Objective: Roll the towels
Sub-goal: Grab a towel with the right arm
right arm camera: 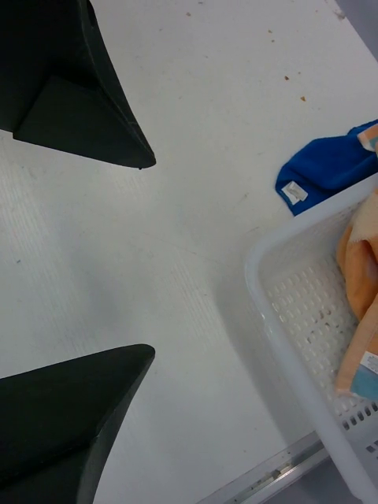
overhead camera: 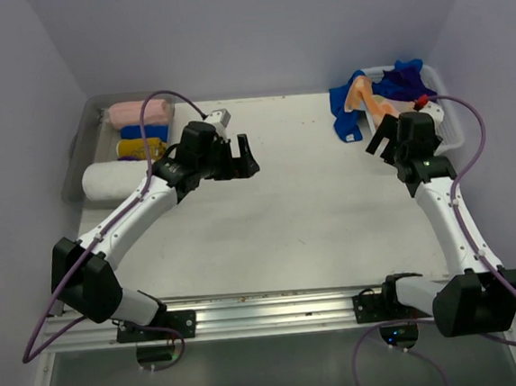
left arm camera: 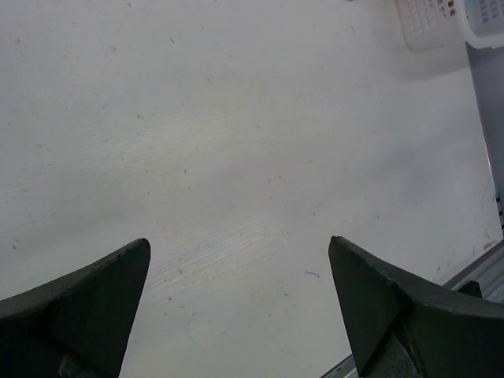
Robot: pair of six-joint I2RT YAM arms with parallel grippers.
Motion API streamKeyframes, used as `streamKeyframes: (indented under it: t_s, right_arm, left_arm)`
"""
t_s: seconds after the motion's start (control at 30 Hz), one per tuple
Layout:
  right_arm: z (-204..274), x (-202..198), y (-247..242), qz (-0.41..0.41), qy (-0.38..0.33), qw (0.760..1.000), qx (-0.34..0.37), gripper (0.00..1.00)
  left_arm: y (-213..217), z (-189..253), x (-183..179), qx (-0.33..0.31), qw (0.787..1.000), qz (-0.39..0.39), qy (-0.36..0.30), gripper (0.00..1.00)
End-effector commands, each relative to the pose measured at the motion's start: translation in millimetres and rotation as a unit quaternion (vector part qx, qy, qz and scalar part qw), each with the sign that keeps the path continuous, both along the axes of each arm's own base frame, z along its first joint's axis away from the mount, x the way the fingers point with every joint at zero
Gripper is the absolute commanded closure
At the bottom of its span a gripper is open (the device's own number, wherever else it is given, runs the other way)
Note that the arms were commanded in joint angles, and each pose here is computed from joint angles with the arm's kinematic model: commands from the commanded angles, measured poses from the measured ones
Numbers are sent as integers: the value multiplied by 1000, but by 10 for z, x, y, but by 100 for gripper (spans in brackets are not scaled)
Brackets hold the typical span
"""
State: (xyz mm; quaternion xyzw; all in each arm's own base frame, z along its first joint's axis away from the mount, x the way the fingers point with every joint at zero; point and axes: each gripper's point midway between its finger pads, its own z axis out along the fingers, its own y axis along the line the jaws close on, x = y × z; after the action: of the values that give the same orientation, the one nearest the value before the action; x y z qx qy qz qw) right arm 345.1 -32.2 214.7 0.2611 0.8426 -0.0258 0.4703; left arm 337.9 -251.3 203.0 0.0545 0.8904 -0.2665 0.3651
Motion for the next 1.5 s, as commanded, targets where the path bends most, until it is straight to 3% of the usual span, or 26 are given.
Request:
streamKeyframes:
  t_s: [0.0,0.2,0.33,0.4,0.47,0.73,0.8,0.87,0.9,1.1,1.3,1.4,1.47]
  right_arm:
    - [162,8,-48,-14,-39,999,-4,2]
    - [140,-10,-72,-22,-34,999,-6,1]
    - [109,-80,-233,-99,-32,995,4,1]
    - [123,-26,-198,-84,-36,996,3,1]
    - [164,135,-87,-25,-42,999,-9,2]
    - [347,1155,72,57,-7,998,-26,9]
    - [127,1415,98,63,17,998,-21,11]
    - [217,1632,77,58,9,998,-26,13]
    - [-24,1761,69,57,33,997,-26,15]
    - [-58,2295,26,52,25,998,-39,25]
    - [-203,2629,-18,44,30,997,-49,46]
    - [-168,2641,-62,38,28,997,-61,80]
    - [-47,2617,-74,38,18,997,-66,93]
  left_arm:
    - [-40,235,51,-14,999,-15,-43,0]
    - [-47,229,52,-14,999,-14,-43,1]
    - [-35,179,68,-11,999,-9,-38,0]
    - [-48,172,70,-13,999,-9,-36,0]
    - [-72,162,67,-16,999,-13,-33,0]
    - [-27,133,71,0,999,-11,-32,0]
    - [-5,123,80,7,999,-10,-34,0]
    - [12,100,87,14,999,-8,-31,0]
    - [19,100,89,17,999,-8,-32,0]
    - [20,31,59,23,999,-13,-20,0]
    - [39,4,47,27,999,-10,-15,0]
    - [40,-15,34,26,1000,-8,-11,0]
    - [23,-23,33,22,1000,-10,-11,0]
